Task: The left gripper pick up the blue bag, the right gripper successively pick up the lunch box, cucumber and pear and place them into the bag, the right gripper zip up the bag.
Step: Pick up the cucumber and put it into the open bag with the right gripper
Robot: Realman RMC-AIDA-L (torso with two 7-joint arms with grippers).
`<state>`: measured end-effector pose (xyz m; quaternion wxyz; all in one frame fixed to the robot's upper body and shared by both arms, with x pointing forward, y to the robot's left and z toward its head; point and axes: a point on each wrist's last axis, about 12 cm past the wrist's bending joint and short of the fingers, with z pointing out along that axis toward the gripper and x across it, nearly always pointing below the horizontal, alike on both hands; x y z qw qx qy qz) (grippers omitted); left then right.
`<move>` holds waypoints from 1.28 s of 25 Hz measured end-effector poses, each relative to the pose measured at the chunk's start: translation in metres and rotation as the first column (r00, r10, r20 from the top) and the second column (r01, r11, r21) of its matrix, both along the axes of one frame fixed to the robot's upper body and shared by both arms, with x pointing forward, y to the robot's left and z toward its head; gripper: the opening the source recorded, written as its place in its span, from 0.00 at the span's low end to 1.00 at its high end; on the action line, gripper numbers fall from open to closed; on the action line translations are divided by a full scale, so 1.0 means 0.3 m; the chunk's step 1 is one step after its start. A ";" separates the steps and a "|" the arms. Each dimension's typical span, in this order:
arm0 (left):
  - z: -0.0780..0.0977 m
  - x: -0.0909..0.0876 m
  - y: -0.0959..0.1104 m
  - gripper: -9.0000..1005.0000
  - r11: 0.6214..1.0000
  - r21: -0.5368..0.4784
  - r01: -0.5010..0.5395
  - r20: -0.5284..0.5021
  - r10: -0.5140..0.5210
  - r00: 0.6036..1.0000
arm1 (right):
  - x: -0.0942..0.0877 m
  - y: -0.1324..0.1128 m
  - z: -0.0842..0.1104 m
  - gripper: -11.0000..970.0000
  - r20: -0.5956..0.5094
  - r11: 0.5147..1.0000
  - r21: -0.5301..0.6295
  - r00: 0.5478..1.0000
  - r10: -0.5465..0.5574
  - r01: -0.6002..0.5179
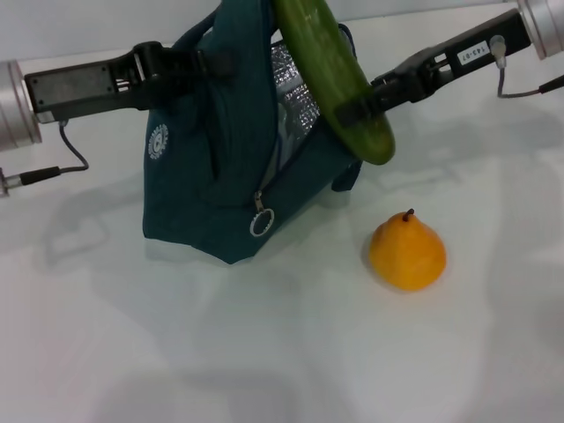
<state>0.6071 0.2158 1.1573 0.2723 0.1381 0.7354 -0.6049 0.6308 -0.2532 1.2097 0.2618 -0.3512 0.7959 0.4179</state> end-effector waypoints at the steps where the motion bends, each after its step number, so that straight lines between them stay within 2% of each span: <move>1: 0.000 0.000 -0.001 0.10 1.000 0.000 0.001 0.002 -0.001 1.000 | 0.000 -0.004 -0.005 0.59 -0.019 1.000 0.017 1.000 -0.012 0.012; 6: -0.002 -0.002 -0.012 0.10 1.000 -0.005 0.011 0.008 -0.011 1.000 | -0.008 -0.007 -0.020 0.58 -0.120 0.992 0.111 0.992 -0.044 0.058; 10: -0.002 -0.001 -0.012 0.10 1.000 -0.003 0.012 0.016 -0.012 1.000 | -0.015 0.002 -0.025 0.58 -0.129 0.978 0.190 0.990 -0.059 0.083; 13: -0.002 -0.001 -0.011 0.10 1.000 -0.003 0.011 0.017 -0.011 1.000 | -0.013 -0.014 -0.025 0.58 -0.087 0.961 0.248 0.991 -0.103 0.122; 16: -0.001 0.000 -0.012 0.10 1.000 -0.003 0.011 0.018 -0.011 1.000 | -0.017 -0.015 -0.033 0.58 -0.031 0.955 0.275 0.994 -0.109 0.113; 21: -0.004 -0.003 -0.017 0.10 1.000 -0.018 0.014 0.010 -0.013 1.000 | -0.036 0.024 -0.101 0.58 0.053 0.952 0.289 0.991 -0.119 0.099; 26: -0.005 -0.002 -0.020 0.10 1.000 -0.026 0.012 0.002 -0.012 1.000 | -0.080 0.068 -0.200 0.58 0.158 0.929 0.354 0.972 -0.174 0.109; 32: -0.008 -0.004 -0.016 0.10 1.000 -0.026 0.008 -0.003 -0.008 1.000 | -0.093 0.073 -0.222 0.58 0.253 0.879 0.463 0.934 -0.252 0.112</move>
